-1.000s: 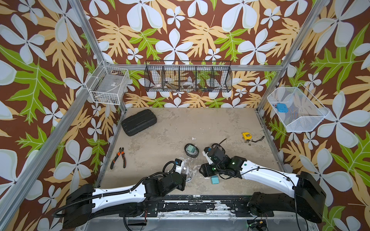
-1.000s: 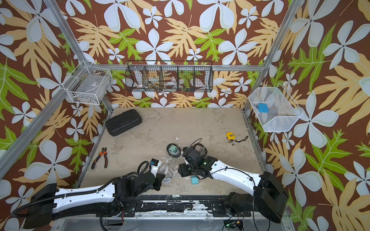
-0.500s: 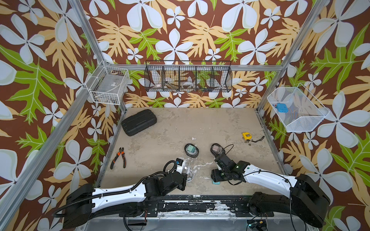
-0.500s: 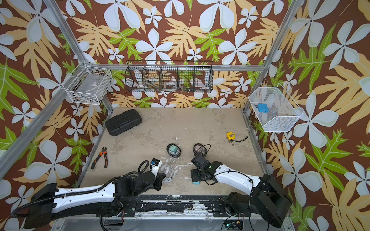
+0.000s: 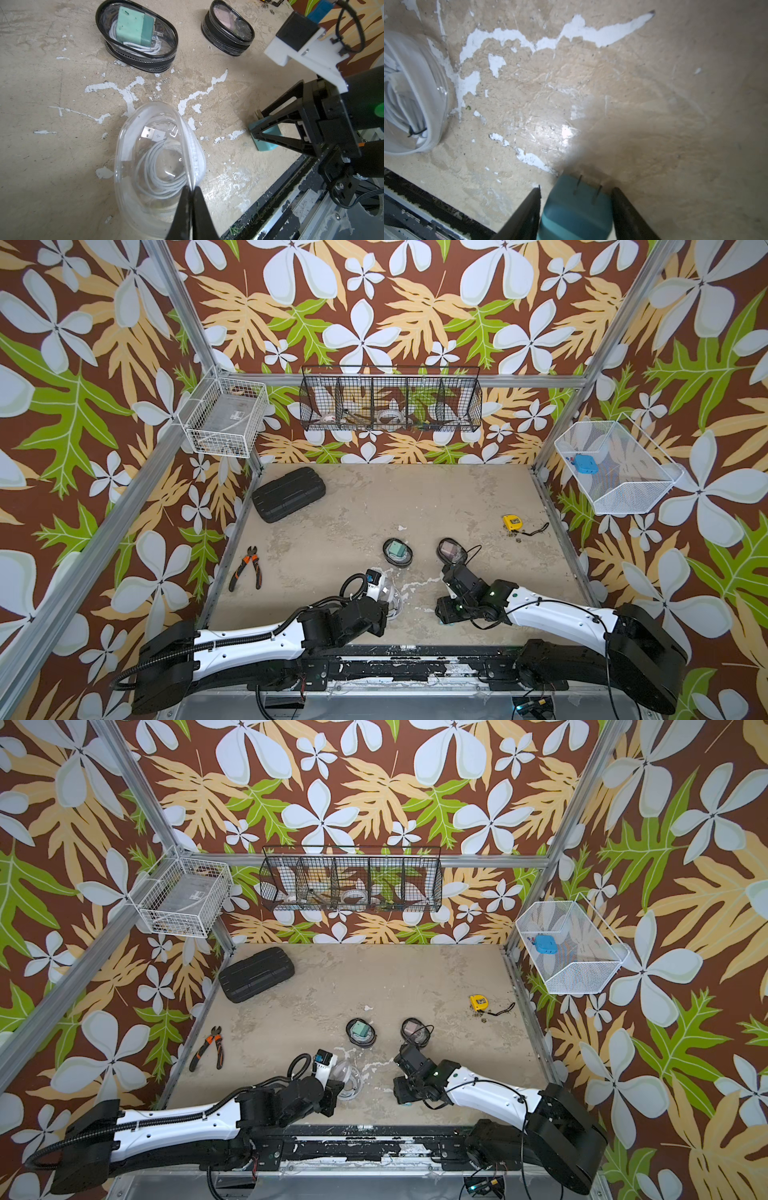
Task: Pack away charging kits
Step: Pick up the plug from the center of the board, then place the storage bag at the center of the board, then place the plug in the storage bag.
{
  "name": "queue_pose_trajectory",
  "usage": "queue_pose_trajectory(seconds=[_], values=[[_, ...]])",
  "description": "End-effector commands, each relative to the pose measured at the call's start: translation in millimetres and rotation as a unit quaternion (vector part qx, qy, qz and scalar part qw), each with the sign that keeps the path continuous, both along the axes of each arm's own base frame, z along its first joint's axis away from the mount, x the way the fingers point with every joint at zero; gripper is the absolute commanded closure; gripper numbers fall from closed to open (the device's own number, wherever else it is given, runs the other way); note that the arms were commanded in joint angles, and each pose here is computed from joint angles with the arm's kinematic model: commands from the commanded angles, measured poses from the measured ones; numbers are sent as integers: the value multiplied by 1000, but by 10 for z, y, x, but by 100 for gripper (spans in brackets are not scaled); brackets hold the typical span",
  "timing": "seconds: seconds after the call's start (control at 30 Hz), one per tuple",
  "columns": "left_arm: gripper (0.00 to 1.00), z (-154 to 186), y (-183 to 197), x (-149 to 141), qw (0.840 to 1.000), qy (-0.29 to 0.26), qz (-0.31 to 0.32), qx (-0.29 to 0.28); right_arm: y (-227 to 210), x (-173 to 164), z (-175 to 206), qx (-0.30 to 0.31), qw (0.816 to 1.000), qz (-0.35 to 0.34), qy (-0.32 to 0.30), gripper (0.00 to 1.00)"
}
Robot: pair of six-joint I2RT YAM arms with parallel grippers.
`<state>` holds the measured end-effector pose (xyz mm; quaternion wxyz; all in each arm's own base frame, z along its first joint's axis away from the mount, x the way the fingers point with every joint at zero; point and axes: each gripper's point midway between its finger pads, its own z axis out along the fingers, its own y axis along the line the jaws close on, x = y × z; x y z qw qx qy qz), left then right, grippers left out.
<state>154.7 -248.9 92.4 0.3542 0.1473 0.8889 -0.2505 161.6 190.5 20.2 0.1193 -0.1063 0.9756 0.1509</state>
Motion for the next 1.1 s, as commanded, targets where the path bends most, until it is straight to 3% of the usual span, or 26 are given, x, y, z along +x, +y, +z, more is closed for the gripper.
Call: queue_pose_trajectory(seconds=[0.0, 0.1, 0.2, 0.4, 0.53, 0.87, 1.07], values=[[100, -11, 28, 14, 1000, -1, 8, 0, -85, -94, -61, -22, 999, -4, 24, 59], [100, -21, 33, 11, 1000, 2, 8, 2, -71, -24, 12, -29, 1000, 0, 12, 73], [100, -21, 5, -9, 1000, 9, 2, -6, 40, 100, 193, -16, 1000, 5, -11, 80], [100, 72, -119, -46, 998, 33, -22, -49, 571, 358, 676, 77, 996, 29, -39, 82], [100, 102, -154, -36, 996, 46, -25, -65, 871, 453, 790, 124, 990, 50, -36, 82], [100, 140, -167, 51, 991, 65, 5, -120, 1378, 384, 667, 150, 984, 95, -14, 82], [100, 168, -174, 58, 986, 67, 12, -150, 1427, 390, 440, 138, 986, 95, -2, 82]])
